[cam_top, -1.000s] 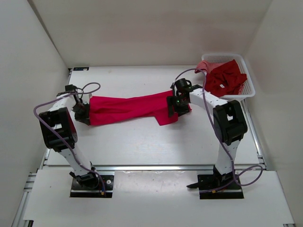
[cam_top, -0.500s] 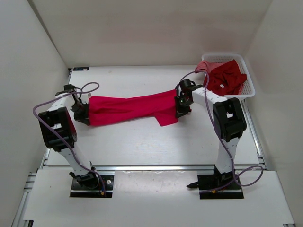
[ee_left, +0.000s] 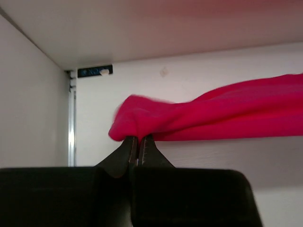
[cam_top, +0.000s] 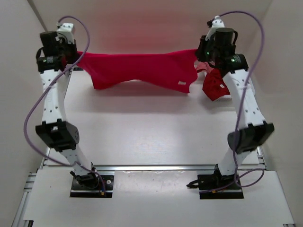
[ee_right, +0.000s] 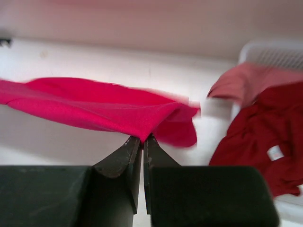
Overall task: Fold and stack the t-shirts
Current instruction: Flatten out the tshirt
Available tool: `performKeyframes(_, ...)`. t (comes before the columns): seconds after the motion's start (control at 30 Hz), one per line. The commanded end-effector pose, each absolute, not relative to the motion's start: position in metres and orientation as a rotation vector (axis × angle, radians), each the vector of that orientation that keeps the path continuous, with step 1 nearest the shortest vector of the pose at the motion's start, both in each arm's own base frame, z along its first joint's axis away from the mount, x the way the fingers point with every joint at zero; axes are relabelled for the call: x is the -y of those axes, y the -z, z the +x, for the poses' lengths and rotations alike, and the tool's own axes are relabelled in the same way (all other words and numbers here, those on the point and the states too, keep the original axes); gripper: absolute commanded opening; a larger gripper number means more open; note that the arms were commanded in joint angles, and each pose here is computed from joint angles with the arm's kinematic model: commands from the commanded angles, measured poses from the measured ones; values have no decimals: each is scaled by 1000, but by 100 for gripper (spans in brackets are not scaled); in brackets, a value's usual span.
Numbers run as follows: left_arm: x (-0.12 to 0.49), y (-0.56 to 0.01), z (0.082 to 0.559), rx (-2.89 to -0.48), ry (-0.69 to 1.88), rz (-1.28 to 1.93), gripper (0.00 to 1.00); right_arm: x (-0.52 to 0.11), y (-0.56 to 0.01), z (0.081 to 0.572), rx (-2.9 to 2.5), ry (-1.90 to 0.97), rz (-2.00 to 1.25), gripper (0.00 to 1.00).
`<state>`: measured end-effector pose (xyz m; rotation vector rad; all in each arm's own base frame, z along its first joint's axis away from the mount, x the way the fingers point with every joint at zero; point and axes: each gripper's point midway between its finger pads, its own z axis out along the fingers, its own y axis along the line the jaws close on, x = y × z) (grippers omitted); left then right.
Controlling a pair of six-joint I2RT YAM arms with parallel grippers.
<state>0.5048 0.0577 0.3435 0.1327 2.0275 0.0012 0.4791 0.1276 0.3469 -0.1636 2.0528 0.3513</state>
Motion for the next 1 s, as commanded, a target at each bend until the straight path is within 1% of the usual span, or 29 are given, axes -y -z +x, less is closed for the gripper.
performKeyframes(0.0,-75,-391,472,-1931,-12,94,0,-111,-368,449,-1997,-178,-199,0)
performKeyframes(0.03,-72,-376,467,-1965,-7,109,0,-118,-362,438,-2009,-158,-243,0)
performKeyframes(0.07,-70,-372,460,-1972,-17,137,0,-129,-335,430,-2064,-140,-274,0)
performKeyframes(0.13,-59,-324,444,-2080,4,184,0,-135,-294,402,-2137,-52,-387,0)
performKeyframes(0.17,-54,-321,435,-2077,3,206,0,-142,-287,393,-2136,-9,-411,0)
performKeyframes(0.2,-50,-298,423,-2121,-5,240,0,-145,-267,377,-2171,34,-439,0)
performKeyframes(0.23,-48,-262,409,-2202,8,254,0,-143,-248,360,-2201,36,-439,0)
performKeyframes(0.27,-45,-262,400,-2186,-6,284,0,-143,-252,349,-2183,17,-433,1)
performKeyframes(0.3,-43,-239,383,-2246,6,291,0,-140,-228,334,-2248,-9,-388,0)
performKeyframes(0.33,-43,-213,367,-2313,29,295,0,-136,-216,318,-2281,-29,-365,0)
performKeyframes(0.37,-43,-199,351,-2344,34,308,0,-132,-212,304,-2304,-41,-360,0)
performKeyframes(0.4,-43,-199,335,-2356,40,309,0,-126,-191,287,-2379,-4,-365,0)
performKeyframes(0.43,-51,-181,316,-2413,42,278,0,-124,-185,271,-2402,-17,-352,0)
performKeyframes(0.47,-54,-178,304,-2419,31,290,0,-124,-182,255,-2428,-36,-370,0)
performKeyframes(0.53,-65,-163,271,-2508,3,280,0,-123,-165,227,-2507,-102,-343,0)
performKeyframes(0.57,-65,-158,260,-2528,-8,308,0,-126,-161,212,-2542,-152,-357,0)
performKeyframes(0.63,-59,-135,229,-2651,14,386,0,-121,-142,187,-2646,-151,-367,0)
performKeyframes(0.7,-51,-104,200,-2753,32,446,0,-121,-129,171,-2711,-178,-397,0)
performKeyframes(0.8,-50,-76,176,-2833,13,466,0,-118,-111,159,-2780,-228,-423,0)
performKeyframes(0.97,-61,-75,177,-2832,-84,449,0,-122,-97,163,-2783,-254,-475,0)
